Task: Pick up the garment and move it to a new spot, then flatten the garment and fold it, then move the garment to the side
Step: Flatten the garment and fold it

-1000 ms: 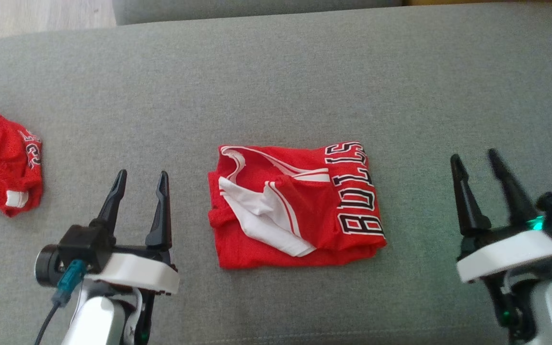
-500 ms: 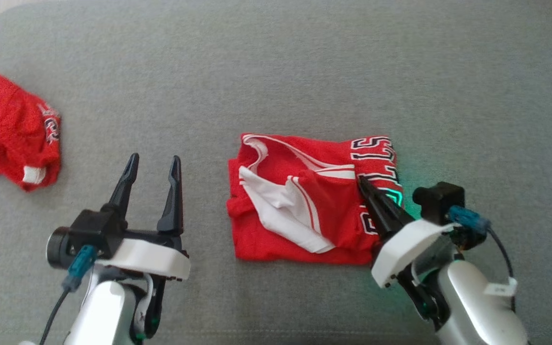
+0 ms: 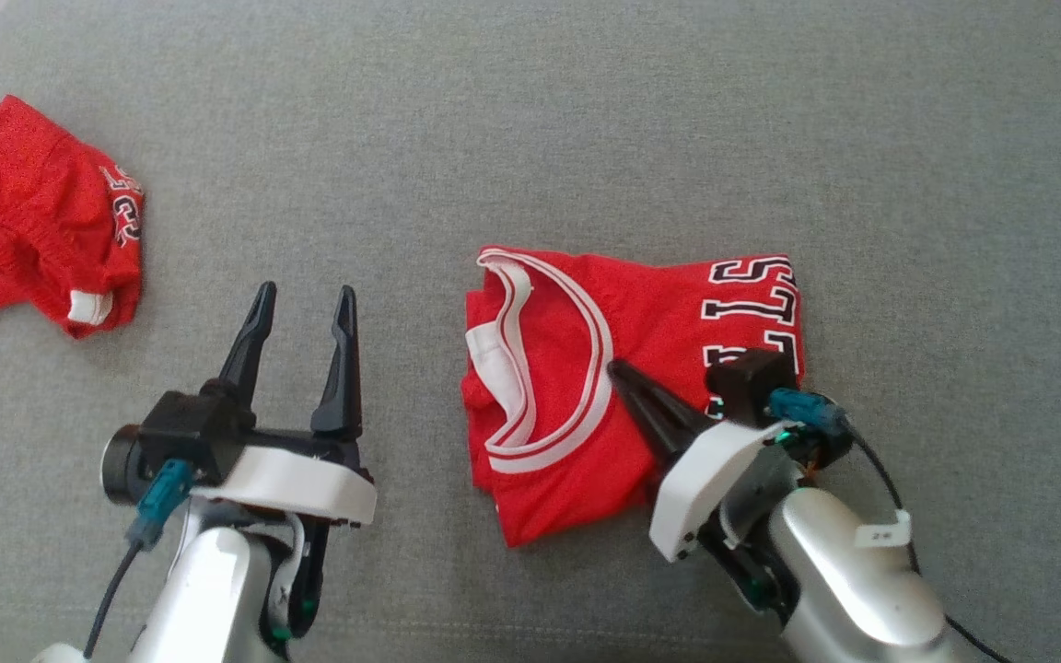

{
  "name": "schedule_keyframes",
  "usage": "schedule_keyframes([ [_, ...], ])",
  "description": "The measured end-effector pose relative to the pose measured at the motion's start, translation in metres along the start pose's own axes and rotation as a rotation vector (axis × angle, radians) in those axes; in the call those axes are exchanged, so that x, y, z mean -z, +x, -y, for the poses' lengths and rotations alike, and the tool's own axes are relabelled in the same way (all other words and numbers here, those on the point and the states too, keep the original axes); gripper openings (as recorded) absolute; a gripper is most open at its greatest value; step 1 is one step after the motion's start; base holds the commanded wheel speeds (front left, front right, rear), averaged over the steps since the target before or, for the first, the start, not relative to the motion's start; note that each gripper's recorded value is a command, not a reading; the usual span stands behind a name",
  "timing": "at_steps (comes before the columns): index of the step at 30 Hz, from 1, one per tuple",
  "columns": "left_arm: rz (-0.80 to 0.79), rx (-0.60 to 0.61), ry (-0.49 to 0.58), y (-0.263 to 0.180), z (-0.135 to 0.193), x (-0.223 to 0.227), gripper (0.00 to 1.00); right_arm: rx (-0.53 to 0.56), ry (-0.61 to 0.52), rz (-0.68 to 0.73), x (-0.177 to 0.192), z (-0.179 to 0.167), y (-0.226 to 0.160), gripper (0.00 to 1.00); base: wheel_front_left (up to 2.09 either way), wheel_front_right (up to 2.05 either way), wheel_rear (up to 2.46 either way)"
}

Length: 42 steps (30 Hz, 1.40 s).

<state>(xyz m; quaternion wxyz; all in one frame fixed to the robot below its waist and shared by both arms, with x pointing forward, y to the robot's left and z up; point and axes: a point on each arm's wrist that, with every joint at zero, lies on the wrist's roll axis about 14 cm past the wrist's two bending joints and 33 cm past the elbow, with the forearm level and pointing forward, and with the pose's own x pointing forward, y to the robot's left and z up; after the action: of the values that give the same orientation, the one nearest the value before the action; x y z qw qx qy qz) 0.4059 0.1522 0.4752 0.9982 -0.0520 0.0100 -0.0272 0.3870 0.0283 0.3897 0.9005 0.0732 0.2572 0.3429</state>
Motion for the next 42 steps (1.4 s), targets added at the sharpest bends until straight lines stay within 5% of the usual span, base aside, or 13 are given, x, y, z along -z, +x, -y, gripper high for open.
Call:
schedule_keyframes([
  [8, -0.005, 0.005, -0.004, 0.000, 0.001, 0.002, 1.00, -0.051, -0.035, 0.098, -0.022, -0.014, 0.005, 0.00, 0.00, 0.00, 0.00],
  [9, -0.001, 0.008, -0.004, 0.001, 0.002, 0.000, 1.00, -0.046, -0.031, 0.128, -0.030, -0.013, 0.004, 0.28, 0.00, 0.00, 0.00],
  [10, 0.002, 0.012, -0.005, 0.001, 0.003, -0.001, 1.00, -0.036, -0.027, 0.160, -0.038, -0.010, 0.002, 1.00, 0.00, 0.00, 0.00],
  [19, 0.027, 0.040, -0.002, 0.004, 0.013, -0.009, 1.00, 0.167, -0.011, 0.475, -0.116, 0.048, -0.052, 1.00, 0.00, 0.00, 0.00],
  [28, 0.053, 0.064, 0.021, -0.001, 0.016, -0.019, 1.00, 0.459, -0.002, 0.533, -0.104, 0.122, -0.140, 1.00, 0.00, 0.00, 0.00],
  [42, 0.033, 0.068, 0.040, -0.045, 0.013, -0.017, 1.00, 0.499, -0.023, 0.493, -0.075, 0.097, -0.189, 1.00, 0.00, 0.00, 0.00],
])
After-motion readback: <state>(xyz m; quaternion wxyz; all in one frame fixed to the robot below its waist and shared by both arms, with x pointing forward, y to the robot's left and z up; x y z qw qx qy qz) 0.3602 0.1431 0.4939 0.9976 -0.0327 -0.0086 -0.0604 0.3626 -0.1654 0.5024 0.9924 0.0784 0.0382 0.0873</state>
